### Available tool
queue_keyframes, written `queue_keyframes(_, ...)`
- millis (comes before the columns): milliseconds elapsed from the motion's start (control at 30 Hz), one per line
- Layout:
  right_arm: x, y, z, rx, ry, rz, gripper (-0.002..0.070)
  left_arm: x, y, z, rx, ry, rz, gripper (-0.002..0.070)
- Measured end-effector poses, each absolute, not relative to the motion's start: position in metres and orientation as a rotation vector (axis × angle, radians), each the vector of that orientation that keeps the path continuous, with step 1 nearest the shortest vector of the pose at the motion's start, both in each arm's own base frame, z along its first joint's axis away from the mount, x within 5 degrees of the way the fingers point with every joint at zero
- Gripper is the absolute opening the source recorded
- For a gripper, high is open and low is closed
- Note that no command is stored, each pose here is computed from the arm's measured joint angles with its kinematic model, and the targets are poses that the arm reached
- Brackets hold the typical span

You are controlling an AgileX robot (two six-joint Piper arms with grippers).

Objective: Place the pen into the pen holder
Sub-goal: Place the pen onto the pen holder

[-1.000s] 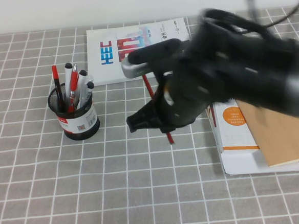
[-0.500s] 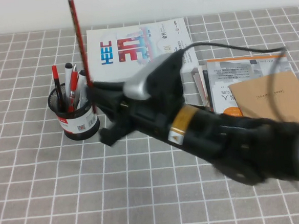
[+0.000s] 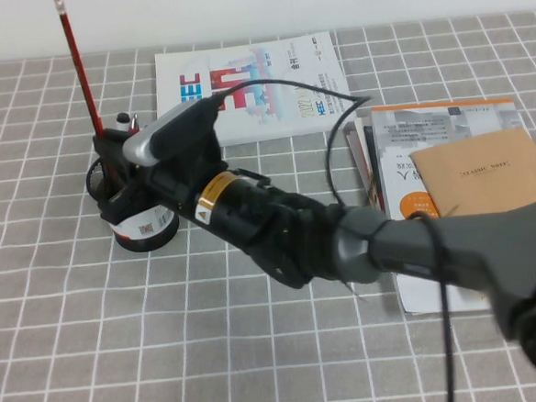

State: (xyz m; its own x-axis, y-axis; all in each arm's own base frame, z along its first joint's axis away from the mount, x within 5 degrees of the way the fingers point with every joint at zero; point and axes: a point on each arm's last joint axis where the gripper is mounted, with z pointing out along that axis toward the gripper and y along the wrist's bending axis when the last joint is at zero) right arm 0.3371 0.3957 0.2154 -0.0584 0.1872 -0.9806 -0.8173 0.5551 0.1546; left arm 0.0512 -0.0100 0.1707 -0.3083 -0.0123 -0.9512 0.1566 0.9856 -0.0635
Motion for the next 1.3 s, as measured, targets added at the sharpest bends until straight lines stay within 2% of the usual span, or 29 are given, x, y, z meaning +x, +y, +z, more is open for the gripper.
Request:
queue_keyframes(400,0.357,0.413,0.182,-0.619,1.414,0.806,0.0005,0.051,-0.010,0.171,0.104,1.878,-0.168,-0.0005)
queue_keyframes(800,0.359,0.413,0.179,-0.622,1.455,0.782,0.0014,0.051,-0.010,0.171,0.104,1.878,-0.168,-0.0005)
queue_keyframes(867,0.359,0.412,0.179,-0.616,1.460,0.782,0.0039,0.051,-0.010,0.171,0.104,1.878,-0.168,-0.0005)
queue_keyframes(1033,0.358,0.413,0.179,-0.599,1.470,0.794,0.0197,0.051,-0.010,0.171,0.104,1.878,-0.168,-0.0005)
queue_keyframes(1100,0.358,0.414,0.179,-0.595,1.472,0.798,0.0239,0.051,-0.010,0.171,0.104,1.878,-0.168,-0.0005)
queue_keyframes(1300,0.358,0.414,0.181,-0.576,1.455,0.812,0.0239,0.051,-0.010,0.171,0.104,1.878,-0.168,-0.0005)
